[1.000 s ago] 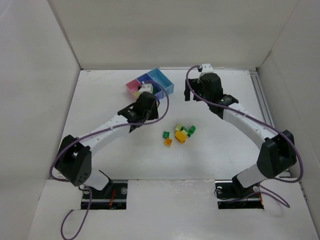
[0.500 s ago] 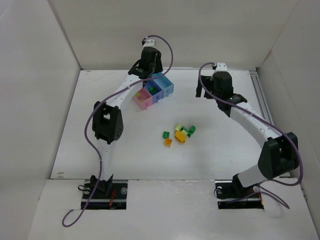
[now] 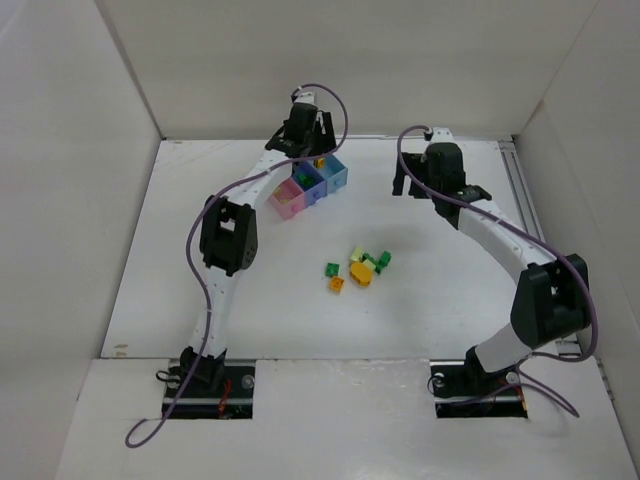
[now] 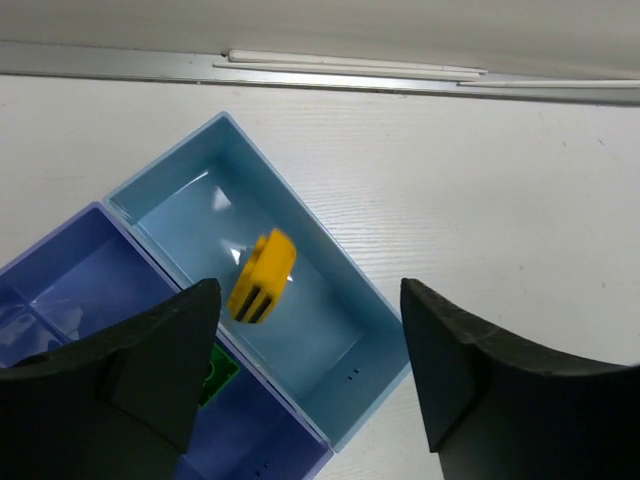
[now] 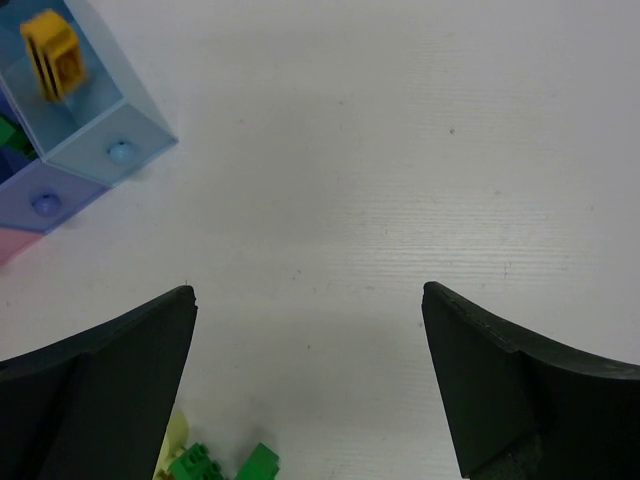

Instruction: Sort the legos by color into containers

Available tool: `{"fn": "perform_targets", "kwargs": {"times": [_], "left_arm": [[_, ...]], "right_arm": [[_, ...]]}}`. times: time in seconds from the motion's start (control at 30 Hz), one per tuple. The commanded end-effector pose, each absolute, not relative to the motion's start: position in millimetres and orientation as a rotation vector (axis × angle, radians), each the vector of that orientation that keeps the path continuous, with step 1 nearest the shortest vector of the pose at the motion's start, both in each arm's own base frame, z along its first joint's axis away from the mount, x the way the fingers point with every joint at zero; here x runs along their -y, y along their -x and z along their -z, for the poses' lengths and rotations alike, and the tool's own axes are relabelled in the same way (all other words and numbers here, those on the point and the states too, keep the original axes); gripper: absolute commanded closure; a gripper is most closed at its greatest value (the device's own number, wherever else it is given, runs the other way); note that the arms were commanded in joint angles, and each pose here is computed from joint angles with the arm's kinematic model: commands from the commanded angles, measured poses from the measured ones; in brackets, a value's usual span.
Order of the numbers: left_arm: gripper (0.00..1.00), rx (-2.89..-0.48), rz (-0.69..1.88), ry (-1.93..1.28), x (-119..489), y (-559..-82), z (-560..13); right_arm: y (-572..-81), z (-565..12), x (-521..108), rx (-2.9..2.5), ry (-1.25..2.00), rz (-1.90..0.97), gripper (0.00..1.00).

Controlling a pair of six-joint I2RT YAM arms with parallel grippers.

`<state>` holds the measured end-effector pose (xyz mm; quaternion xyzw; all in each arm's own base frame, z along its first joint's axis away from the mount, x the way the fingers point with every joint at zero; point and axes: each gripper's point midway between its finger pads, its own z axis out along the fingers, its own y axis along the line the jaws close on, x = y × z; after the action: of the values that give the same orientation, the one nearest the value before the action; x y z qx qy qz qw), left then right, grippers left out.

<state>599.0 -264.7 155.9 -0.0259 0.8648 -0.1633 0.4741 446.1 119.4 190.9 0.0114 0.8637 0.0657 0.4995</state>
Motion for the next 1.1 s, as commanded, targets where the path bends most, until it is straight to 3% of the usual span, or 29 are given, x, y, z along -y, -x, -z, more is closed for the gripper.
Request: {"fn": "perform_targets", "kwargs": {"times": [0.0, 0.1, 0.2, 0.3, 0.4, 0.47, 0.5, 0.57, 0.6, 0.7, 0.8, 1.07], "left_arm": [[0.3, -1.996, 0.475, 0.064, 269, -601, -218], [0.27, -1.999, 0.483, 0.058, 267, -593, -224], [0.18, -1.993, 0.485, 0.058, 261, -581, -237], [0.0, -1.992, 0.509, 0.043, 255, -556, -258], [0.0, -2.031, 0.508, 0.035, 242, -522, -247], [0.0, -1.956, 0.513, 0.049, 224, -489, -284], [0.0, -2.005, 0.486, 0.048, 219, -469, -252], [0.0, -1.95, 0.514, 0.089, 204, -432, -277], [0.0, -2.01, 0.507, 0.091, 201, -411, -246], [0.0, -2.023, 0.553, 0.158, 190, -367, -241], [0.0, -2.166, 0.572, 0.237, 173, -316, -183], [0.0, -2.185, 0.626, 0.331, 152, -259, -159]], "right_arm": [[-458, -220, -123, -2.013, -0.015, -0.188, 0.01], [-455, -220, -122, -2.011, -0.003, -0.181, 0.01], [-451, -229, -130, -1.99, 0.062, -0.172, 0.01], [-435, -229, -156, -1.978, 0.199, -0.164, 0.01], [-406, -214, -191, -2.034, 0.339, -0.161, 0.01], [-381, -200, -216, -2.074, 0.431, -0.167, 0.01], [-370, -190, -223, -2.101, 0.473, -0.169, 0.01], [-340, -175, -242, -2.144, 0.568, -0.194, 0.01], [-328, -164, -245, -2.164, 0.589, -0.204, 0.01], [-291, -146, -269, -2.197, 0.721, -0.251, 0.04], [-266, -130, -304, -2.166, 0.882, -0.321, 0.04], [-247, -93, -343, -2.187, 1.035, -0.371, 0.1]]}}
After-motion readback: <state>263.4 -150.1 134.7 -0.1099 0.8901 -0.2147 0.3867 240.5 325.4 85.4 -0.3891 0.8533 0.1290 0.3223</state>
